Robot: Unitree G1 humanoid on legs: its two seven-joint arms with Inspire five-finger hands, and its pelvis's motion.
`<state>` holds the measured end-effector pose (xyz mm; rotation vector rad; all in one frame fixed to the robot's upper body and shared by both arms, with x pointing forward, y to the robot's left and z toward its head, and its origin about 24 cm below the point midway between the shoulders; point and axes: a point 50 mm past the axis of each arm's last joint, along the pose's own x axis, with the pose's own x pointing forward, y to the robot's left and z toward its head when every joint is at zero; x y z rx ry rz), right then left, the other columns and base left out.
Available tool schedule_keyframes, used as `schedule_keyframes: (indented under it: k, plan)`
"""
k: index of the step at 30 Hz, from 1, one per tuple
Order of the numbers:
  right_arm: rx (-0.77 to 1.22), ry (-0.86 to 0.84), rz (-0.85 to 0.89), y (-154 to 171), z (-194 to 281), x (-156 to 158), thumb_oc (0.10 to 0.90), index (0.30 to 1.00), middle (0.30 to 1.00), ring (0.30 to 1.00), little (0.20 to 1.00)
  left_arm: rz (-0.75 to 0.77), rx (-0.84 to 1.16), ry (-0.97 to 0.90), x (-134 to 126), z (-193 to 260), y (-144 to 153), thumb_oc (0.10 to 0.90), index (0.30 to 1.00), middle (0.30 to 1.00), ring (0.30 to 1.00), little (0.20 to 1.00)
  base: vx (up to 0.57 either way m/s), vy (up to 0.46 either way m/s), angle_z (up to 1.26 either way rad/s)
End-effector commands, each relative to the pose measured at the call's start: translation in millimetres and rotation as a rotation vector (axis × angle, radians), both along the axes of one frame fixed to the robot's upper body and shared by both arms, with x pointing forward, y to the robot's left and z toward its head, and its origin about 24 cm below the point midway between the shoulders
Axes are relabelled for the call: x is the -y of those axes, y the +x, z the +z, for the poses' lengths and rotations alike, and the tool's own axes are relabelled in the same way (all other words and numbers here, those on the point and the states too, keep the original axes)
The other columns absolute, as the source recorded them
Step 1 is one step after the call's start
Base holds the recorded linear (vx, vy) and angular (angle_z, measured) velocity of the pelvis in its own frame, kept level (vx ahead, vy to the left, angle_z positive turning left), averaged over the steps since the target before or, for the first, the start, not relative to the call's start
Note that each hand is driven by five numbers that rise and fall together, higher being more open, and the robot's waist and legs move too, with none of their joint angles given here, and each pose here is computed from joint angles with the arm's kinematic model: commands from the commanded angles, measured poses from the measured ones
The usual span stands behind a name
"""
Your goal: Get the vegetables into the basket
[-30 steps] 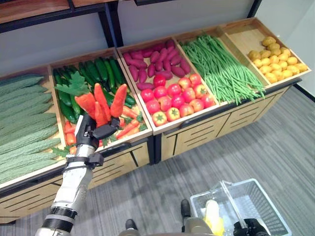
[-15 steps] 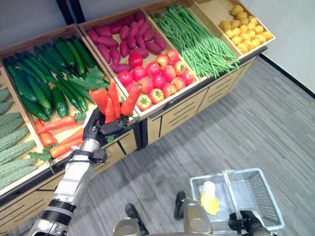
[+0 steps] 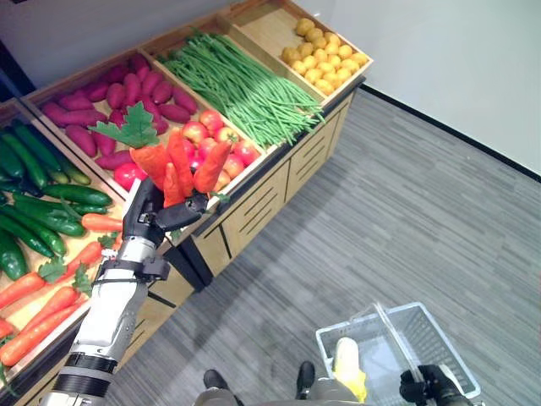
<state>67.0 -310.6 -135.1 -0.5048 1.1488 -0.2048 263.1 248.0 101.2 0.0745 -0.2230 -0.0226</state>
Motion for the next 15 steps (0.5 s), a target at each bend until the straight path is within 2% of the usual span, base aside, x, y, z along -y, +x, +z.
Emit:
schedule_keyframes:
  k: [1, 15]
  plan:
    - [0.096, -0.087, -0.053, 11, 18, 28, 0.4, 0.3, 0.3, 0.3, 0.3, -0.107, 0.29, 0.028, 20, 58, 9, 0.4, 0.3, 0.3, 0.3, 0.3, -0.01, -0.132, -0.05]
    - [0.087, -0.12, -0.142, -12, 22, 43, 0.4, 0.3, 0.3, 0.3, 0.3, -0.197, 0.277, -0.046, 49, 54, 23, 0.4, 0.3, 0.3, 0.3, 0.3, -0.01, -0.138, -0.08]
